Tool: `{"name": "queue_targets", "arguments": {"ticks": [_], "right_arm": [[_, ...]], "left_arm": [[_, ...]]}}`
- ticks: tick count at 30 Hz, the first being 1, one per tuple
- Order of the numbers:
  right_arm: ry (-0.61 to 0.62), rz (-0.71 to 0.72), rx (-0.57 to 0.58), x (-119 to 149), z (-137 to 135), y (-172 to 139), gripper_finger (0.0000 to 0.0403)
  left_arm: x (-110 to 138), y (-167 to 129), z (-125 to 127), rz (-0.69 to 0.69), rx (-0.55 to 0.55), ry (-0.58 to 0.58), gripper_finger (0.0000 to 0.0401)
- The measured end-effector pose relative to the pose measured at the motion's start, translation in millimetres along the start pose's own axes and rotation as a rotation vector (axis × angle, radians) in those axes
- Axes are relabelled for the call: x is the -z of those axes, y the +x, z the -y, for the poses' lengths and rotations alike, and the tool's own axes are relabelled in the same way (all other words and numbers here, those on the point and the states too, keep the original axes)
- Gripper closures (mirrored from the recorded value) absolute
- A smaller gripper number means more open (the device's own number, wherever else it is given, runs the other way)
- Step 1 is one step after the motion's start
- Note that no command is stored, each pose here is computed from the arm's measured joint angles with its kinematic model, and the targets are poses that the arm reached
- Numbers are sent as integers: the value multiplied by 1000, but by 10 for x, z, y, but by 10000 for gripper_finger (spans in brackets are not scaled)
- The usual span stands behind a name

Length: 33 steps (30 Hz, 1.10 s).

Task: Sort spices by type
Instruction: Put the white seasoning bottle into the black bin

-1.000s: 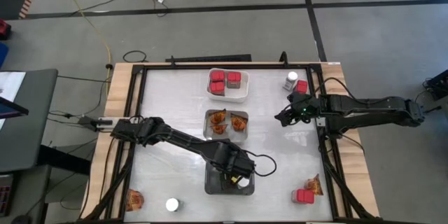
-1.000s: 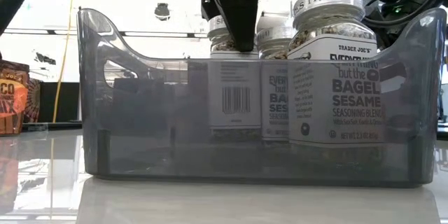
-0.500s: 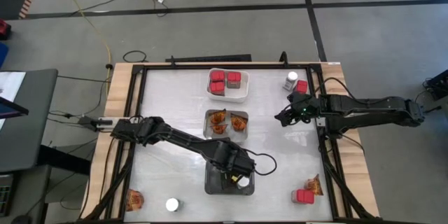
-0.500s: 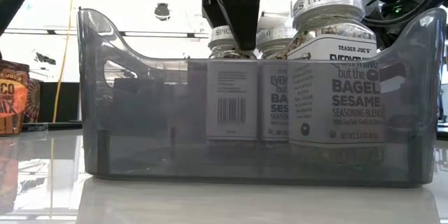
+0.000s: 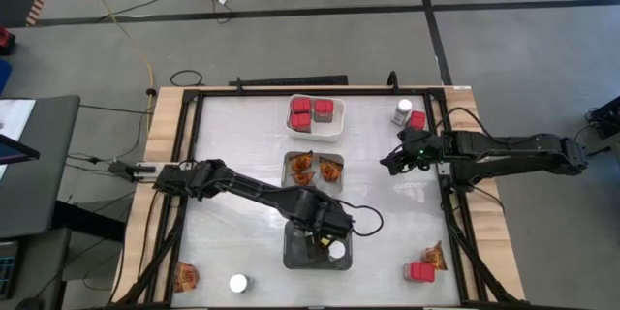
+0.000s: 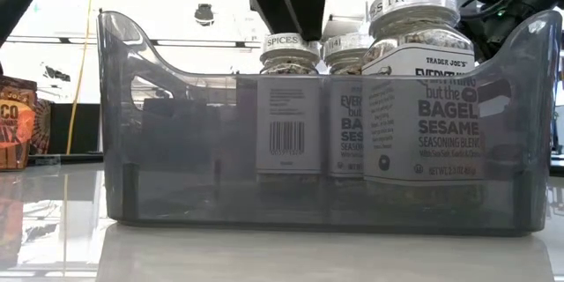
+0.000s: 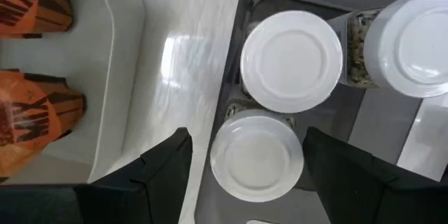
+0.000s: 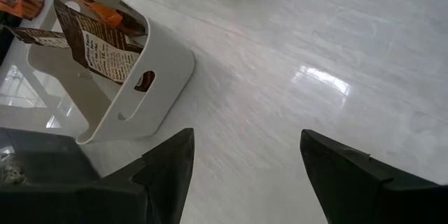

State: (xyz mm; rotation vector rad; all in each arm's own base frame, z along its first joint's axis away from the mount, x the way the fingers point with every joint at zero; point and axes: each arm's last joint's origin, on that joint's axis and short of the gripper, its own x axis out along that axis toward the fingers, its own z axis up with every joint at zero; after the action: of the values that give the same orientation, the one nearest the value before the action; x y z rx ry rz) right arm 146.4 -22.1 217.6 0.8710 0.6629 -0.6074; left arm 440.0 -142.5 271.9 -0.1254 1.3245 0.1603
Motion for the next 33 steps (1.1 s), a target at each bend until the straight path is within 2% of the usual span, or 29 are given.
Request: {"name": "queue_targets", "arguments": {"ticks": [4, 11, 18, 21, 33], "right_arm": [[0, 0, 0, 0, 0, -1, 117], [0, -2, 2, 2, 3, -1, 117], [-3, -20, 26, 19, 26, -1, 117], [-2, -20, 27, 20, 27, -1, 117], [3, -60, -13, 122, -49, -19, 117]], "left_arm": [[38, -52, -27, -26, -11, -24, 140], [120, -381, -80, 15, -1, -85, 140], [331, -798, -138, 103, -134, -154, 140], [394, -910, -118, 144, -149, -166, 140], [540, -988, 77, 174, -151, -95, 140]]}}
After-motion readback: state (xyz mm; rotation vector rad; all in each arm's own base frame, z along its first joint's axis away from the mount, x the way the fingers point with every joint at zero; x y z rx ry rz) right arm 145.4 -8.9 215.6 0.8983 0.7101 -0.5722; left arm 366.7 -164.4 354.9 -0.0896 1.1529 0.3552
